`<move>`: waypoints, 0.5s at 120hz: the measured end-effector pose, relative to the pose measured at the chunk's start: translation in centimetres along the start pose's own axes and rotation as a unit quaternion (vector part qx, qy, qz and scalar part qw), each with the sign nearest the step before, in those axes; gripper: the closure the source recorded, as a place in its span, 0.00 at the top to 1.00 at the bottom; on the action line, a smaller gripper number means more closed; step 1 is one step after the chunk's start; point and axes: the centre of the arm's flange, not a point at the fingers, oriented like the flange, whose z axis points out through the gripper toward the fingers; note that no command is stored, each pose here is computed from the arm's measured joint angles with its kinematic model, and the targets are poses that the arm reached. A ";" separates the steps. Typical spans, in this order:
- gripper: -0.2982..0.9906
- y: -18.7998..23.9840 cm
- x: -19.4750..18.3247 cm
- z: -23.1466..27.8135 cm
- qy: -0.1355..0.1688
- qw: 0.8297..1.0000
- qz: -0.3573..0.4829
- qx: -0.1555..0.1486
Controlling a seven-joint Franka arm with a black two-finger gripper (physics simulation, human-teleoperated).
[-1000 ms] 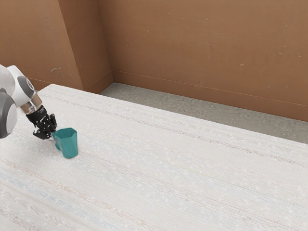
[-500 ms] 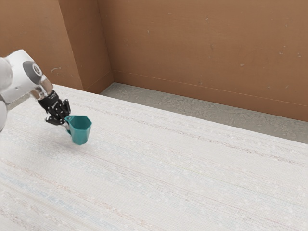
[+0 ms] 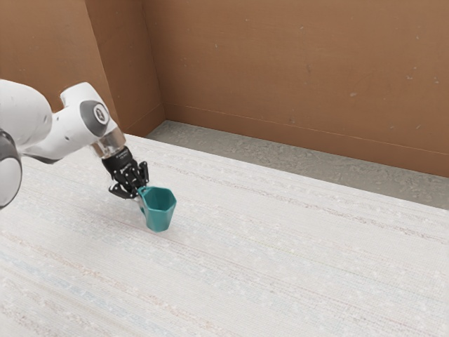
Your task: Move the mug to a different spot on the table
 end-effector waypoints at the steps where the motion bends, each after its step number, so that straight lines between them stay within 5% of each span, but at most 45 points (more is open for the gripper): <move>1: 0.23 0.0 -0.1 0.2 -0.001 1.000 0.001 0.001; 60: 0.23 0.7 -3.1 3.2 0.003 1.000 0.015 0.002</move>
